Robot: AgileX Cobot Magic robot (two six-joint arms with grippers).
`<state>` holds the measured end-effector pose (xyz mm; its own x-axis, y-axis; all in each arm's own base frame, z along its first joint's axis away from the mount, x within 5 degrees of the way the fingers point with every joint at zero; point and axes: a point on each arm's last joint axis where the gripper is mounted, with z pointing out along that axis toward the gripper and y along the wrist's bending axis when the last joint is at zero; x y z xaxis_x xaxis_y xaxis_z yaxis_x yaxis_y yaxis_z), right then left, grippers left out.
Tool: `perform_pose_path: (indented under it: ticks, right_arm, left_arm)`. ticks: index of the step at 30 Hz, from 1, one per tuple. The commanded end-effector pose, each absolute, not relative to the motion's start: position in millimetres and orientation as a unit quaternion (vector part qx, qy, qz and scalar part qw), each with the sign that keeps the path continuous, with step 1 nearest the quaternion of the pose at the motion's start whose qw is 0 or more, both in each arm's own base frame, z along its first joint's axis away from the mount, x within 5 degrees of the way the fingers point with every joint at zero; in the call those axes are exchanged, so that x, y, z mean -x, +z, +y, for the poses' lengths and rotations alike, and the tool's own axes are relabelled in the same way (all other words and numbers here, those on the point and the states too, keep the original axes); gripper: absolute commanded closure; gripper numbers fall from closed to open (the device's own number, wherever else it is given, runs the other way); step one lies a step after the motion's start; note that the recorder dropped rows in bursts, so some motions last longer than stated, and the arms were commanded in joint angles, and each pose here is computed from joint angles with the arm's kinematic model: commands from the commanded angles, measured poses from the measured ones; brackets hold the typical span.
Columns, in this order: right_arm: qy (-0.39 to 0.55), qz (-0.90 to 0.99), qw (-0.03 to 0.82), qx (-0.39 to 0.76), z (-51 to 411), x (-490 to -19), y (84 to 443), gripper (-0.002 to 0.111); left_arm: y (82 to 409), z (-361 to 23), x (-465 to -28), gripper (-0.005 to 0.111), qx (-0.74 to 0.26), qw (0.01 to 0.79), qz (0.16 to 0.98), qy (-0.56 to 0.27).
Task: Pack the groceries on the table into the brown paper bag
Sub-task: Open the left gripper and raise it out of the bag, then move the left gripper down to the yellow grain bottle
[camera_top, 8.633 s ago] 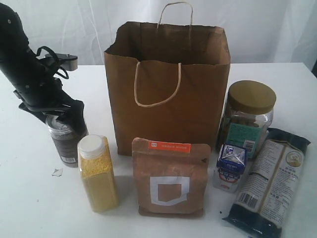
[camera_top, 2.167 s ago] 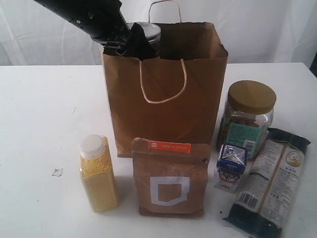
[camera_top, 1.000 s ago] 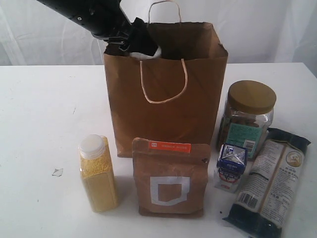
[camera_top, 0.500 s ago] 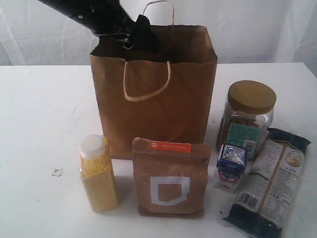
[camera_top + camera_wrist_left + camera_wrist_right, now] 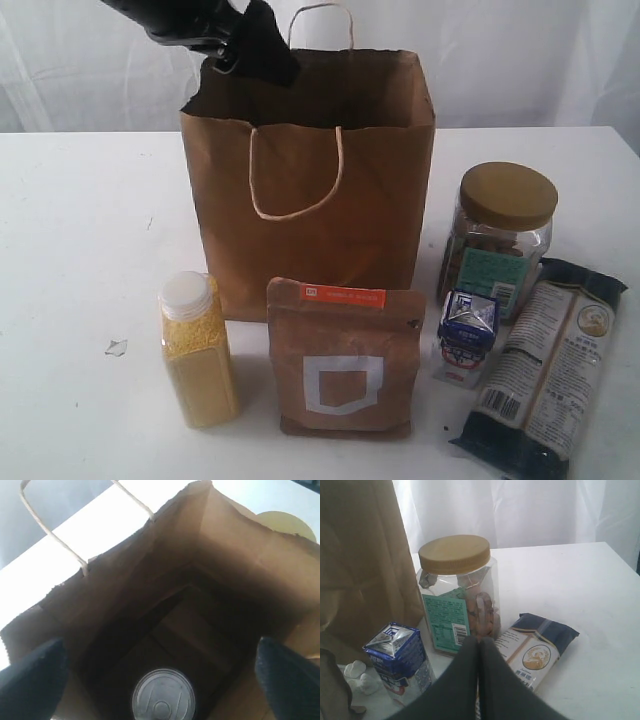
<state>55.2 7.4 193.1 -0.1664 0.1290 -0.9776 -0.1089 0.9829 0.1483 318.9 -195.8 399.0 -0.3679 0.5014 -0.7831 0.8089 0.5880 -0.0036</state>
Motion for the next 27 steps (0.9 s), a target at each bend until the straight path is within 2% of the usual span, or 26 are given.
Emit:
perform_pose_path:
  ticks: [1,14,20,27]
  right_arm:
    - [0.092,0.756,0.648,-0.01,7,-55,192,0.108]
    - [0.092,0.756,0.648,-0.01,7,-55,192,0.108]
    - [0.092,0.756,0.648,-0.01,7,-55,192,0.108]
    - [0.092,0.756,0.648,-0.01,7,-55,192,0.108]
  left_arm:
    - [418,-186,-302,0.002,-0.405,0.39,0.805,-0.191]
    - [454,-134,-263,0.002,-0.346,0.371,0.844,-0.171]
    - [473,-99,-231,0.002,-0.272,0.361,0.88,-0.144]
    - [470,-81,-204,0.002,-0.193,0.302,0.922,-0.146]
